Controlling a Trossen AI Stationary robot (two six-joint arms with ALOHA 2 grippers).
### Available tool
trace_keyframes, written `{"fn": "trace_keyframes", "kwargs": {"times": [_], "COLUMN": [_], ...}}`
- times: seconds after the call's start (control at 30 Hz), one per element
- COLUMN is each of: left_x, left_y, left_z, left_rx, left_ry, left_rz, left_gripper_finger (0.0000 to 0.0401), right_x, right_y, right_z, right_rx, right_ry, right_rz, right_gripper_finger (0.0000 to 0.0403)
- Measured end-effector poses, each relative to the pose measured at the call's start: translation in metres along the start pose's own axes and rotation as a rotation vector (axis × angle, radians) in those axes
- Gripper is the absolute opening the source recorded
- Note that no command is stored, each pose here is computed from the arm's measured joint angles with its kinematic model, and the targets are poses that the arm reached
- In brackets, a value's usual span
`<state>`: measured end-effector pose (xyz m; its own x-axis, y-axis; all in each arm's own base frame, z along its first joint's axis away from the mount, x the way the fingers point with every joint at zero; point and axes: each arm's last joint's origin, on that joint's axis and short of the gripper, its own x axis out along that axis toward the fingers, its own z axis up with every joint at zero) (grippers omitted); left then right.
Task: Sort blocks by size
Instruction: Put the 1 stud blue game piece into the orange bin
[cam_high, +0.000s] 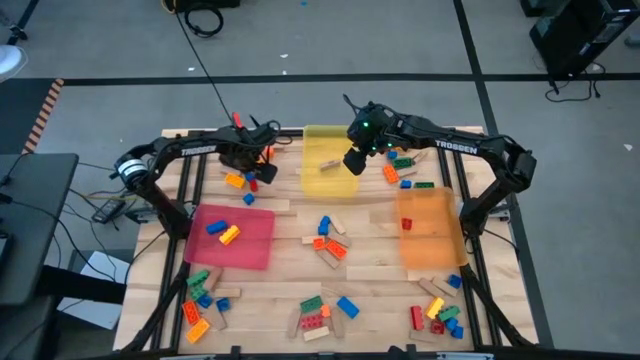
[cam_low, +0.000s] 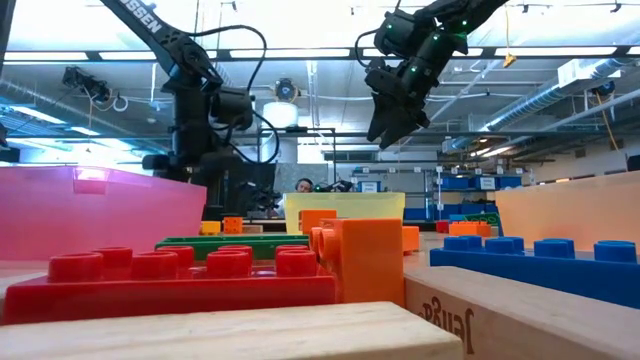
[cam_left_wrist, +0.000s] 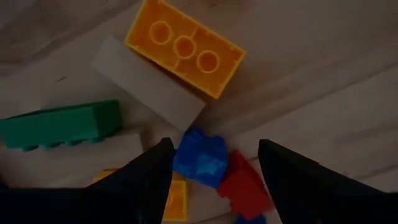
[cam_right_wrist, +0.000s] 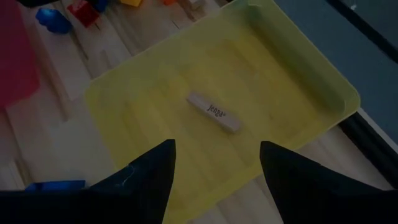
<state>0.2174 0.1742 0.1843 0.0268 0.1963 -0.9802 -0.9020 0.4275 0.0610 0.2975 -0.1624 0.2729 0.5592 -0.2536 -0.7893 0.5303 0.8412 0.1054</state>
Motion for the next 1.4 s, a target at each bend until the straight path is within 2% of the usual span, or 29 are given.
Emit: {"fn": "trace_keyframes", "kwargs": {"times": [0.23,0.57,1.03,1.4], "left_x": [0.000,0.005,0.006,0.025], "left_y": [0.003,0.003,0.002,-0.001], "left_z": [-0.005,-0.011,-0.009,-0.010], "left_rx": [0.019,0.047,0.102,0.149], "left_ry": [0.049,0.089,0.060,0.140], "left_rz": [0.030,-0.002,-0.018,0.014], "left_gripper_finger": [0.0242,0.0242,0.0242,0.0242], "right_x": [0.000,0.000,0.000,0.000], "right_y": [0.000,0.000,0.000,0.000], "right_z": [0.000,0.000,0.000,0.000], "right_rx": [-0.010,-0.021,-0.036,-0.036], "right_ry": [0.000,0.000,0.000,-0.001], "right_rz": [0.000,0.000,0.000,0.000], "right_gripper_finger": [0.0249,0.0249,0.0249,0.0249]}}
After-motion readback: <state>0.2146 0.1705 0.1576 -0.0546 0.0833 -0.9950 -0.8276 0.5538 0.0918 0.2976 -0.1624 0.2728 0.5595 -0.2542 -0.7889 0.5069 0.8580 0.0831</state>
